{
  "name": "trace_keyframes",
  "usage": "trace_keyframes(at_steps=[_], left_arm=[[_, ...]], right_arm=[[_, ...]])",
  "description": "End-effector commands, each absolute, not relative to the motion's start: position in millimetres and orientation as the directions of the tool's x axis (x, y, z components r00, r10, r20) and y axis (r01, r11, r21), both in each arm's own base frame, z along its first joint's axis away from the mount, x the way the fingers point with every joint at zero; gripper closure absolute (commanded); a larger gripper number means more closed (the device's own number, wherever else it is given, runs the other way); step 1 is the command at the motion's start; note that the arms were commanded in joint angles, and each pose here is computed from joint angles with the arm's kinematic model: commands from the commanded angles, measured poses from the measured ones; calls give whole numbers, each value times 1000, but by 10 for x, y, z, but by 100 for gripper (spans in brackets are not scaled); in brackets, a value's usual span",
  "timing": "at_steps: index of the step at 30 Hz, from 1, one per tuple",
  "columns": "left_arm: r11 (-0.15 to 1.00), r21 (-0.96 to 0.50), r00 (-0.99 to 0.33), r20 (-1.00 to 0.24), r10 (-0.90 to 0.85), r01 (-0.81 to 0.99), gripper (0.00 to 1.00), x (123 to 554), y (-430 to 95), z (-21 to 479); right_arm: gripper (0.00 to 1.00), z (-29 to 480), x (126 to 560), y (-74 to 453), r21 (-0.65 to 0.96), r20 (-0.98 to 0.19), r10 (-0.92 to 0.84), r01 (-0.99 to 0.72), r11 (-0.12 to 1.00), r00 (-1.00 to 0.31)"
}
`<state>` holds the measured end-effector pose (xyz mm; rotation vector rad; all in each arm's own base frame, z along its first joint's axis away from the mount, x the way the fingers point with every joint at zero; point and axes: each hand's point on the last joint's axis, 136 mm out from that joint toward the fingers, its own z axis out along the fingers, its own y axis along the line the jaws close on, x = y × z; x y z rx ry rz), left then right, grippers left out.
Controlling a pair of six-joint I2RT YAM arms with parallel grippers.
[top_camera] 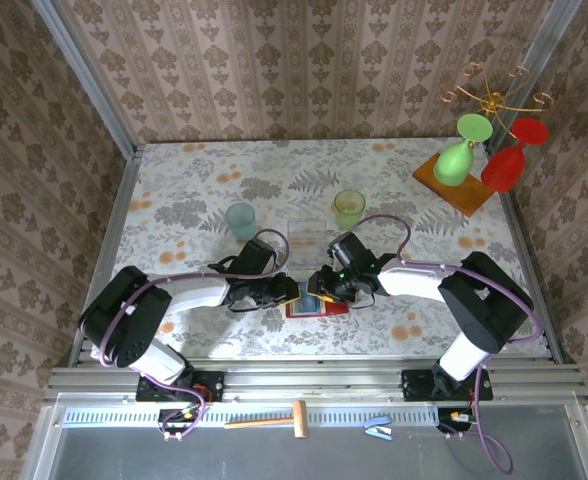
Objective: Take the credit cards out of the card holder
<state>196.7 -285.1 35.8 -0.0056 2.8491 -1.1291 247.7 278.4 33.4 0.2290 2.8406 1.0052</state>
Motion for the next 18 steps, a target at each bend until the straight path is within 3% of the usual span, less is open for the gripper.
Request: trace_keyframes(at_steps=[1,18], left_arm=[[761,-648,-998,-48,-28,10,76,1907,-2761,203],[742,-666,-993,-116,-4,75,76,2040,-2863,591]], right_arm=[[61,293,2456,2653,578,-77,185,108,809,-980],[59,459,2493,2626,617,-98,196,95,781,-976]])
